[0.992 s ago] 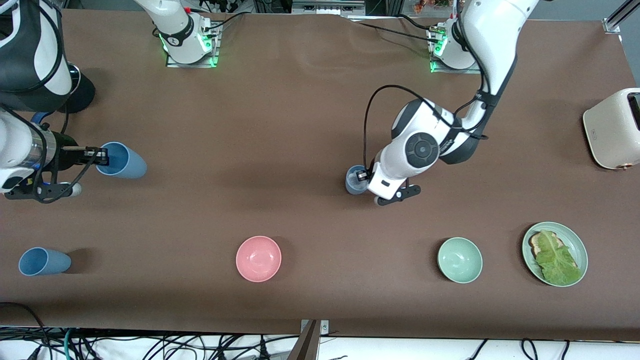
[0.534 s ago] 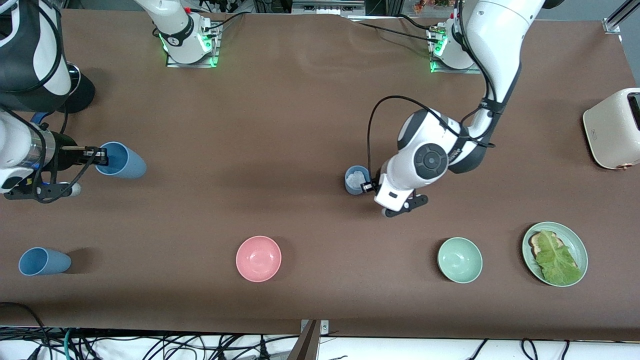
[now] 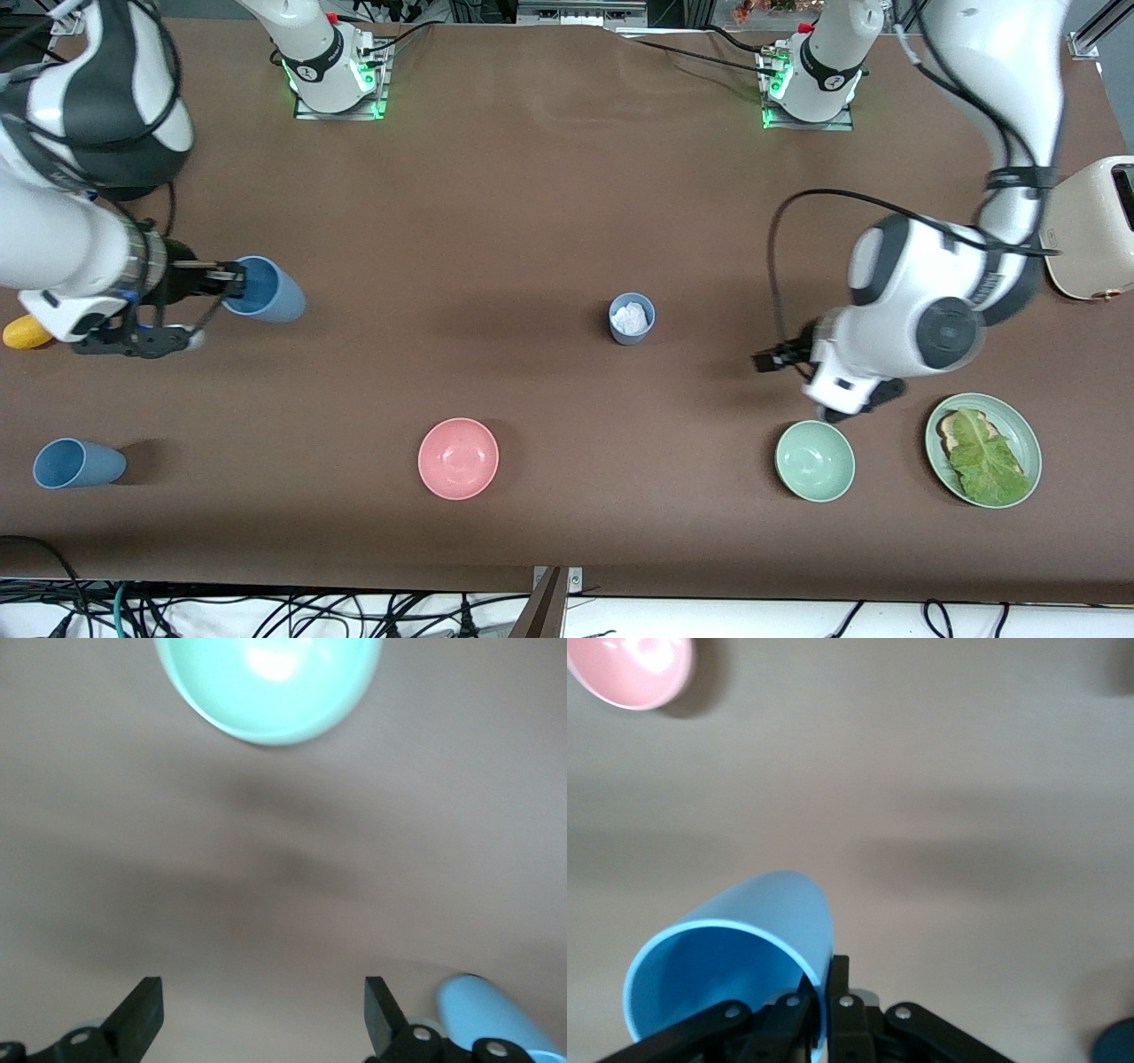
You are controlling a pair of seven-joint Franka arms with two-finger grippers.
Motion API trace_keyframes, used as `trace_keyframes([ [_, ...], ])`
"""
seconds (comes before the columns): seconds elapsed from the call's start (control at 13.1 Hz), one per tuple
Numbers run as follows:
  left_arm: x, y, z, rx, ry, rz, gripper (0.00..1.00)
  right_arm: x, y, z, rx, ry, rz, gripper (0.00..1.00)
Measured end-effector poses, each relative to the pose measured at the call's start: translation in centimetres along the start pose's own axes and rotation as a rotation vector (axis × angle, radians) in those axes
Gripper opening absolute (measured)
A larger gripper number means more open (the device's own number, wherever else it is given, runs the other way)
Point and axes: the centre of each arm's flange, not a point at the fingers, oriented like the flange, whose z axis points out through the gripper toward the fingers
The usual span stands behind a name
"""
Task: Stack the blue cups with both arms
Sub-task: 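Carry the cup over the placed cup while the left gripper withdraws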
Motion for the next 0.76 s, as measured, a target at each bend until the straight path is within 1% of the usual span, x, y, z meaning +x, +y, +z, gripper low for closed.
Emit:
trace_keyframes([
  [0.08,1.3,-2.9,-0.1,0.013,0.002,0.040,1.00,0.1,-2.9,0.1,0.000,0.009,0.017,0.04],
  [0.23,2.6,-7.0,-0.2,0.041,-0.024,0.098,1.00,0.3,-9.1,1.0,0.004,0.025,0.056,0.04],
  [0.31,2.8,-8.1,-0.2,0.060,-0.032,0.120,1.00,0.4,-12.3,1.7,0.023,0.035,0.080,0.04],
  [0.38,3.0,-8.7,-0.3,0.075,-0.031,0.142,1.00,0.4,-15.3,2.3,0.055,0.047,0.110,0.04],
  [0.53,3.0,-9.3,-1.2,0.083,-0.022,0.158,1.00,-0.1,-20.7,3.4,0.111,0.077,0.164,0.04],
  [0.76,2.4,-11.9,-4.8,0.078,-0.013,0.203,1.00,-2.5,-27.5,4.3,0.150,0.113,0.204,0.04],
])
